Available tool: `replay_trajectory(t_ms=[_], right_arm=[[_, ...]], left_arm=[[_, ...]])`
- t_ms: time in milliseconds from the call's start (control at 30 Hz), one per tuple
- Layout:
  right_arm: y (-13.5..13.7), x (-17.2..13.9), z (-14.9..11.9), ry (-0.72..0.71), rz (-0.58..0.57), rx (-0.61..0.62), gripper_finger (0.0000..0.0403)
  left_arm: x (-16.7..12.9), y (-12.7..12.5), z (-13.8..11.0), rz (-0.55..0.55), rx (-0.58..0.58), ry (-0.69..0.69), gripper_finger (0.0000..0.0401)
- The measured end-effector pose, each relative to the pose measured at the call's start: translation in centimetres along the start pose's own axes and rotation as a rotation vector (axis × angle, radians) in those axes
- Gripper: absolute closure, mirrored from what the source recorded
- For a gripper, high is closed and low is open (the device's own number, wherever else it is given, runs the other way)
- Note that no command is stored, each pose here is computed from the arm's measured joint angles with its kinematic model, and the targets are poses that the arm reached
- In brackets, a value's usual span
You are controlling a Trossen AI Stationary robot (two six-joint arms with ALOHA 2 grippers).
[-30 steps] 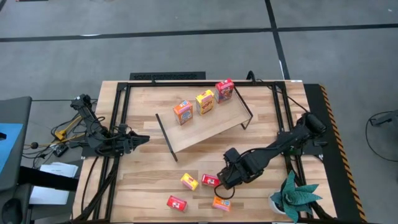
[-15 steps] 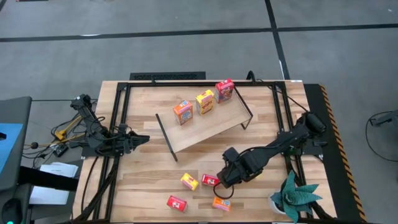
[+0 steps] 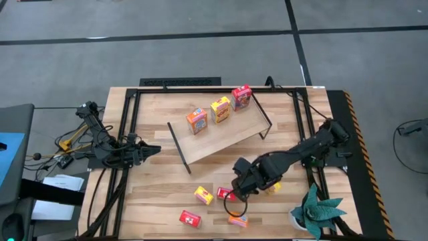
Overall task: Stack cereal on shelf
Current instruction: Put the top orange cereal box on the shelf aligned with the other orange cereal box
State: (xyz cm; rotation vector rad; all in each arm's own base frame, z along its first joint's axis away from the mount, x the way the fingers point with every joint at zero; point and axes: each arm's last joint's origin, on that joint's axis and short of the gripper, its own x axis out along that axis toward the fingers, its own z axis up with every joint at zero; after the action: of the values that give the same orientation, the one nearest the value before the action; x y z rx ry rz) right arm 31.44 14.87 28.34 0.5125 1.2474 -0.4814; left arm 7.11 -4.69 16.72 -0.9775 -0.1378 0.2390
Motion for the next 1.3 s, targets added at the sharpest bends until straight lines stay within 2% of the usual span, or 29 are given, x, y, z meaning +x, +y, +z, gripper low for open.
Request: replay_trajectory(t_ms=[233,533,733,933,1167,1300], right_arm=[[-1.8,-6.0,4.5,-0.058,0.018,-0.253,0.0259],[-5.6,-11.8,10.7,-0.280,0.092,-0.554,0.0267],[-6.9,-12.7,13.4,-0.414,0.135,-0.695,0.0261],[-7.1,-13.0,14.6,-0.504,0.154,-0.834,0.0259],[-7.6,-12.8,15.1,-0.517,0.134,-0.876,0.0269],[-7.0,-10.8,15.7,-0.466,0.124,-0.943,0.0264]], left_arm=[[0.0,0.0,0.0,0.000,-0.007,0.000,0.0152],[0.0,0.1,0.1,0.019,-0.017,-0.025,0.0152],[0.0,0.2,0.1,0.034,-0.040,-0.045,0.0152],[0.0,0.2,0.1,0.051,-0.052,-0.069,0.0152],[0.0,0.4,0.2,0.082,-0.043,-0.111,0.0152],[0.0,0.4,0.2,0.084,-0.045,-0.115,0.0152]])
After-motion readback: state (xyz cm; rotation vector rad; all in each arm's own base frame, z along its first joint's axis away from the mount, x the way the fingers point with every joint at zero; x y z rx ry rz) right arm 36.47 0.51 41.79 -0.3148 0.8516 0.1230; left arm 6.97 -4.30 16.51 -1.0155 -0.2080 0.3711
